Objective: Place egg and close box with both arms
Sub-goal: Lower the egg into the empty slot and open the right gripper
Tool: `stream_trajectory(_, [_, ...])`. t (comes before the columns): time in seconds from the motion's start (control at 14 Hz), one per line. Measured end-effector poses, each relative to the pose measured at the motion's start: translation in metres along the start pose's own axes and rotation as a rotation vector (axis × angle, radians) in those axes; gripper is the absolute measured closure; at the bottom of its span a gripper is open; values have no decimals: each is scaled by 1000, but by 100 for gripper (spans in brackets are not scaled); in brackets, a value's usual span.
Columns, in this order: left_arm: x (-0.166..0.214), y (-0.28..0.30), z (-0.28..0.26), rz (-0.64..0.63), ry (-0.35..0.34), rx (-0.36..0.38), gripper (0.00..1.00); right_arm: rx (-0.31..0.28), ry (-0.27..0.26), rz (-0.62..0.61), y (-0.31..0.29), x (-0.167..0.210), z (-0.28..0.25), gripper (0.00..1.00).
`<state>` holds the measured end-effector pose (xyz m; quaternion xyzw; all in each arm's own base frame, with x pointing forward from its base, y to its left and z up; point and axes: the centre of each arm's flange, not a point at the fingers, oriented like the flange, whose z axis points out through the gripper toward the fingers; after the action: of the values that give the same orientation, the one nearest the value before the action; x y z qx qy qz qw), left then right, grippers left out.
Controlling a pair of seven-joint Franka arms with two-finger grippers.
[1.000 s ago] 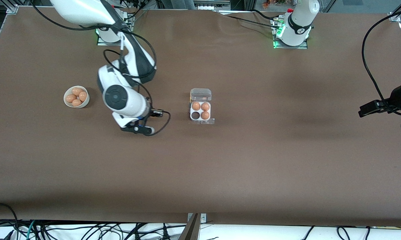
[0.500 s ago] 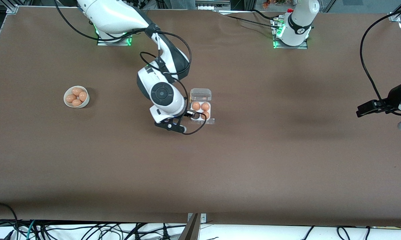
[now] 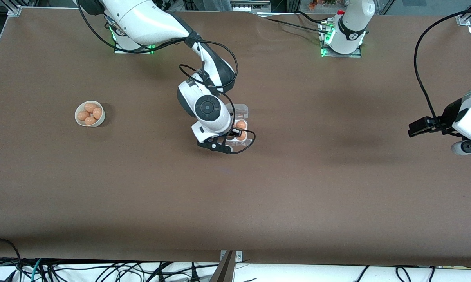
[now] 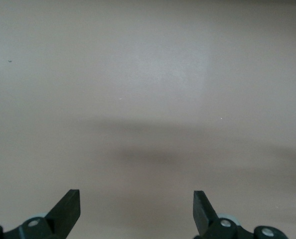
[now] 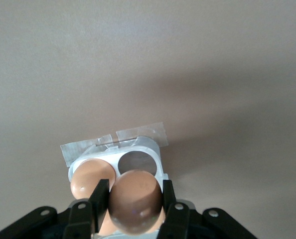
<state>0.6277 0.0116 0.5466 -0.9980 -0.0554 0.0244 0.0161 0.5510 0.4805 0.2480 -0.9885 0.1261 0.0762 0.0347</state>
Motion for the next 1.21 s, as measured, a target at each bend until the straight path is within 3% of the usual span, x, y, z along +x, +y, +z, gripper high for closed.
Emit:
stream_trajectory(0.79, [1, 16, 8, 25, -14, 2, 0, -7, -5, -15, -9, -11, 16, 52])
stream_trajectory(1.21, [-1, 30, 10, 48, -26, 5, 0, -16, -9, -9, -6, -8, 20, 0])
